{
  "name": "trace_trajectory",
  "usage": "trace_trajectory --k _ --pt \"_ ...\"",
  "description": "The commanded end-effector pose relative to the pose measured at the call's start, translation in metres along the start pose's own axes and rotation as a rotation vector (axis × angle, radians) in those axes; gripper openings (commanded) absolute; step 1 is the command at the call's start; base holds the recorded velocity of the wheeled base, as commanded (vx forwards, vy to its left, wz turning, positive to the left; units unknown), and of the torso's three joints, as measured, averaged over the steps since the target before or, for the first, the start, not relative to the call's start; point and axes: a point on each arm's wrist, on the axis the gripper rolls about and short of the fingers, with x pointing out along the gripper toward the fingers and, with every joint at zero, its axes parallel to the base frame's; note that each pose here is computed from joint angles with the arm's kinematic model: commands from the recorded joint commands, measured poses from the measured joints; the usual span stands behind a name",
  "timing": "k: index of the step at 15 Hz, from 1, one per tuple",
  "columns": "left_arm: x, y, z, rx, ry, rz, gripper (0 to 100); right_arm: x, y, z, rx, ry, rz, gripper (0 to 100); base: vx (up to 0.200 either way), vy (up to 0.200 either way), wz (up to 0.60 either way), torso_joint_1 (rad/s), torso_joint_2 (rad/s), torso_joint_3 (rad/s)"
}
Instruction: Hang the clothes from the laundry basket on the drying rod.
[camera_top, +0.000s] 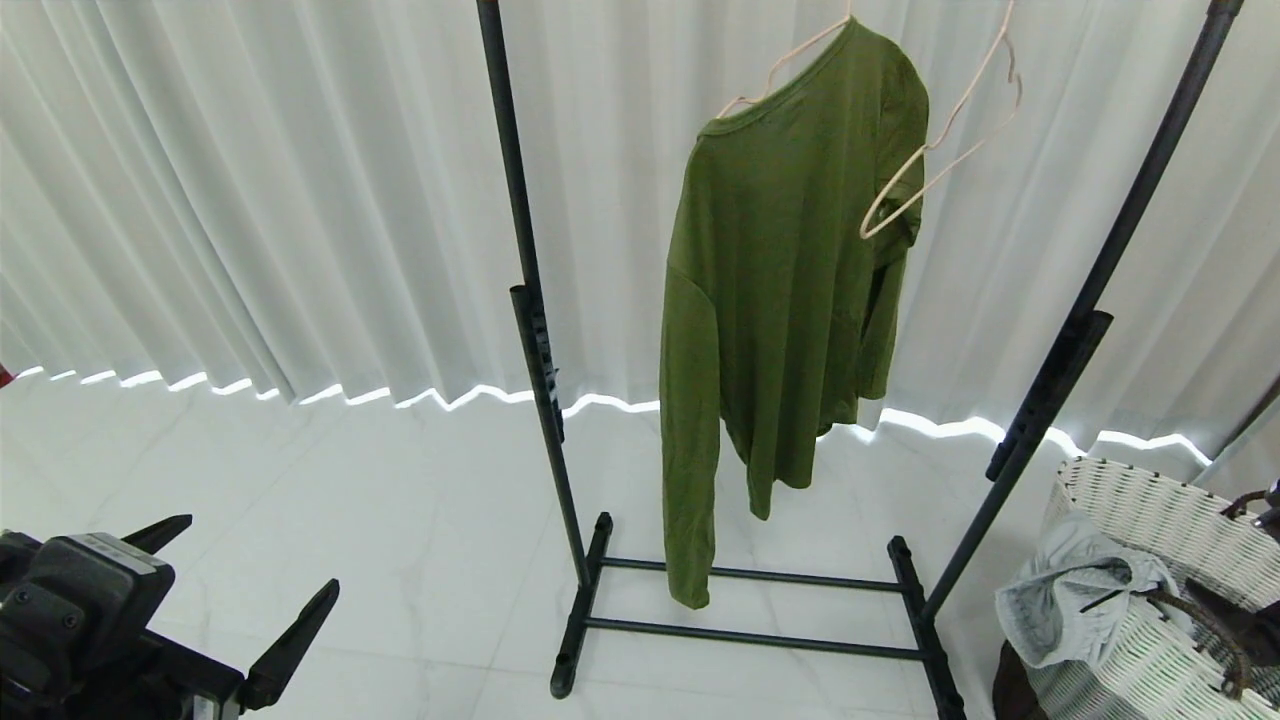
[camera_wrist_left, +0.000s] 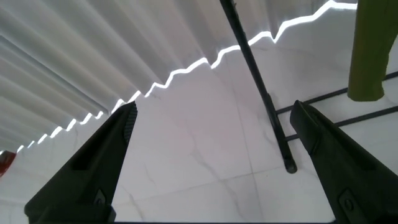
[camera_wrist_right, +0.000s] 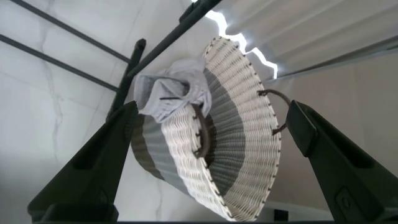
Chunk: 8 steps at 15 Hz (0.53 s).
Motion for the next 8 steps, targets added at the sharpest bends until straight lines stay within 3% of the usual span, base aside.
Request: trace_trajectory --k 1,7,8 --pt "0.0005 -0.0008 -0.0003 0.001 0.002 -0.008 100 0.0008 0.0007 -0.0011 -0.001 0.006 0.001 100 0.0 -0.2 0.0 -0.051 0.22 0.168" --pt "0.0003 -0.0015 0.0009 0.003 -0.01 -0.019 100 0.0007 0.0007 -0.002 -0.001 0.009 0.0 100 0.0 -0.2 0.0 -0.007 0.05 0.037" --pt "0.0004 -0.0018 0.0003 0.005 -0.006 -0.021 100 0.0011 0.0012 -0.0025 -0.002 0.013 0.002 100 0.2 0.0 0.0 0.002 0.01 0.002"
